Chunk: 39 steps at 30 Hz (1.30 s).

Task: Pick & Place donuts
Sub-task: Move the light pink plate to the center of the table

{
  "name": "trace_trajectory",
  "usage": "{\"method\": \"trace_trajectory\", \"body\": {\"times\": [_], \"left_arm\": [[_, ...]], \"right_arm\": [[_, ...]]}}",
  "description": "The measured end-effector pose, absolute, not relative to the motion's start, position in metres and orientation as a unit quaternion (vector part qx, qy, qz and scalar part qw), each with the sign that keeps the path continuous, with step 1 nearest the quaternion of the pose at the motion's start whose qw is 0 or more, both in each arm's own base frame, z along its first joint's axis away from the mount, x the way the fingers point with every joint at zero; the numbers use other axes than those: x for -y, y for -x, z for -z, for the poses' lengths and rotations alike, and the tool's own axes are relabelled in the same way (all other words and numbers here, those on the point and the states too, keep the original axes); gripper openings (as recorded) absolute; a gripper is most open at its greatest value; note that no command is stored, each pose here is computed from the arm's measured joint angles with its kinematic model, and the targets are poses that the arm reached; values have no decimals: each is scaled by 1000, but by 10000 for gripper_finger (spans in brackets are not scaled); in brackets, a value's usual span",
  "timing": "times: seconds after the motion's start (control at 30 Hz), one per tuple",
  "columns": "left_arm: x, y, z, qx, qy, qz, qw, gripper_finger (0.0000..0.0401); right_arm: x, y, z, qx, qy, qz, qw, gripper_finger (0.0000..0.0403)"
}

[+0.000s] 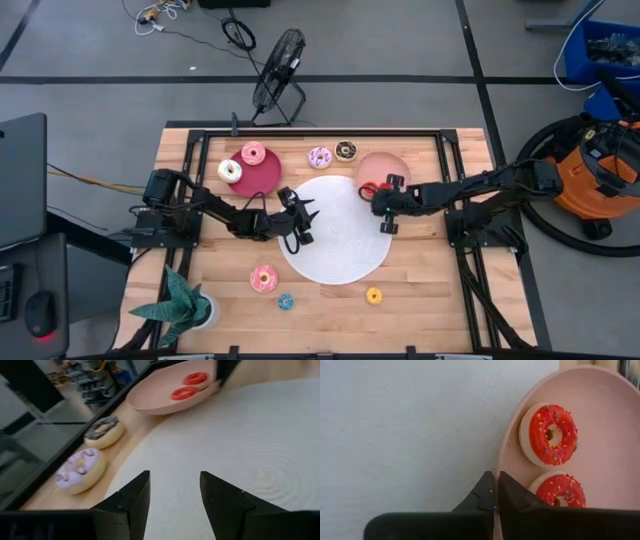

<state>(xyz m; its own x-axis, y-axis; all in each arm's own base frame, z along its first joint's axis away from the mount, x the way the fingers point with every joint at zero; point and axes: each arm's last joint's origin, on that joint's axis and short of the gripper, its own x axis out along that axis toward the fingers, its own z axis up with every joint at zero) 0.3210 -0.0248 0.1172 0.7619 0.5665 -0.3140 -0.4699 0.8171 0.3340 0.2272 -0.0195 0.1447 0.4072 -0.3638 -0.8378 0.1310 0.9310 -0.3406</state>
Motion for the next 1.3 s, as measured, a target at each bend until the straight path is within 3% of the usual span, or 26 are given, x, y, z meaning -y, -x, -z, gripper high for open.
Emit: {"method": "trace_trajectory", "body": {"times": [0.5,1.03,1.3], "left_arm": [[47,-303,-145,-218,-146,-306,915,177],[57,-256,-182,-238,-46,-343,907,177],[60,-249,-181,-241,-39,-362,900,177]], "right_arm": [[-42,-262,-183,-413,116,54,902,2],[-36,-345,-163,-434,183,-13,882,2],[-26,-363,-154,-442,183,-36,877,3]]}}
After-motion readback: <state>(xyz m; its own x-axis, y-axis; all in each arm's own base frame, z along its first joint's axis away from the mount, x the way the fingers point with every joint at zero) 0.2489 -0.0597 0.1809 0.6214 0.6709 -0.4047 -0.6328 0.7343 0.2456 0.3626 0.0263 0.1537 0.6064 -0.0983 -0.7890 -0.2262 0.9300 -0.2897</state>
